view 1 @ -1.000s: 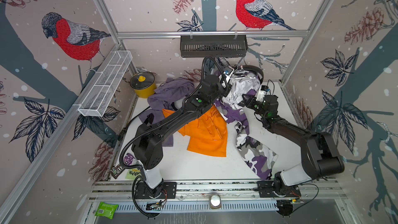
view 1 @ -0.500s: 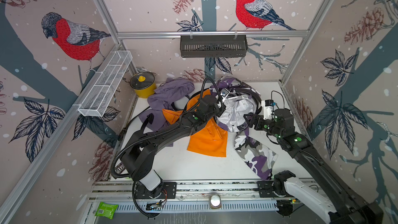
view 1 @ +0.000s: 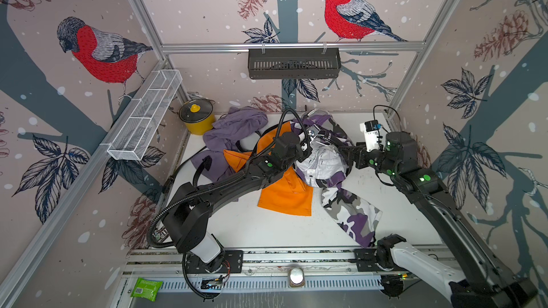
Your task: Remove the belt from the trousers
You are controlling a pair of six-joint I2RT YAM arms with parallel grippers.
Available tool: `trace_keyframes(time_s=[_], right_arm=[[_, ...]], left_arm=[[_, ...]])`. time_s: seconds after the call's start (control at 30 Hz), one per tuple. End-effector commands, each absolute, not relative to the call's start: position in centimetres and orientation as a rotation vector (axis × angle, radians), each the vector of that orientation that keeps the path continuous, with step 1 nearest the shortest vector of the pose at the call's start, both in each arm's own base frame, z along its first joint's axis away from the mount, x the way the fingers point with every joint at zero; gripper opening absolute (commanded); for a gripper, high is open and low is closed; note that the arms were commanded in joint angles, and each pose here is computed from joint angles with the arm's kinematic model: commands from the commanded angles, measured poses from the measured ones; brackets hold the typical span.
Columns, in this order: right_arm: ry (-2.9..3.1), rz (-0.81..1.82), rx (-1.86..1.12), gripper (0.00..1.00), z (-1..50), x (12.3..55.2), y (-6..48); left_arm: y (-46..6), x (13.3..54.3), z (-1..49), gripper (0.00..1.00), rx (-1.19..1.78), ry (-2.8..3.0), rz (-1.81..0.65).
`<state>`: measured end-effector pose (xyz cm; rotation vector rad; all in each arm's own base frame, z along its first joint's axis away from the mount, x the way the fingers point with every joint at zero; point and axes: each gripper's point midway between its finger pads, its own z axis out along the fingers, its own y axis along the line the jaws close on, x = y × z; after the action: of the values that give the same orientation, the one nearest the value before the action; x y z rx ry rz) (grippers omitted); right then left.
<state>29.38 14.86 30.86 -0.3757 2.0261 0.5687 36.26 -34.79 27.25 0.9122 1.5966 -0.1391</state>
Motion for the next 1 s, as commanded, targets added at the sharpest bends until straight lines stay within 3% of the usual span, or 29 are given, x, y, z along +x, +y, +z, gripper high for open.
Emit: trace_keyframes(time_s=[0.0, 0.1, 0.6, 0.87, 0.97], right_arm=[[1.959, 0.602, -0.529, 0.79, 32.6, 30.4, 16.6], [1.980, 0.621, -0.601, 0.75, 31.7, 30.7, 17.4], [2.009, 0.618, -0.737, 0.73, 29.4, 32.9, 19.4], [2.025, 0.627, -0.824, 0.66, 28.1, 33.8, 21.6], [2.018, 0.617, -0.798, 0.45, 28.1, 34.1, 21.5]], left_arm=[[-34.6, 36.3, 29.6, 0.00, 0.878, 1.511, -0.111], [-34.5, 36.2, 29.9, 0.00, 0.878, 1.497, -0.111], [-35.4, 34.7, 31.1, 0.00, 0.908, 1.449, -0.154], [-35.3, 34.0, 31.6, 0.00, 0.912, 1.407, -0.168], [-35.2, 34.0, 31.4, 0.00, 0.907, 1.409, -0.167]])
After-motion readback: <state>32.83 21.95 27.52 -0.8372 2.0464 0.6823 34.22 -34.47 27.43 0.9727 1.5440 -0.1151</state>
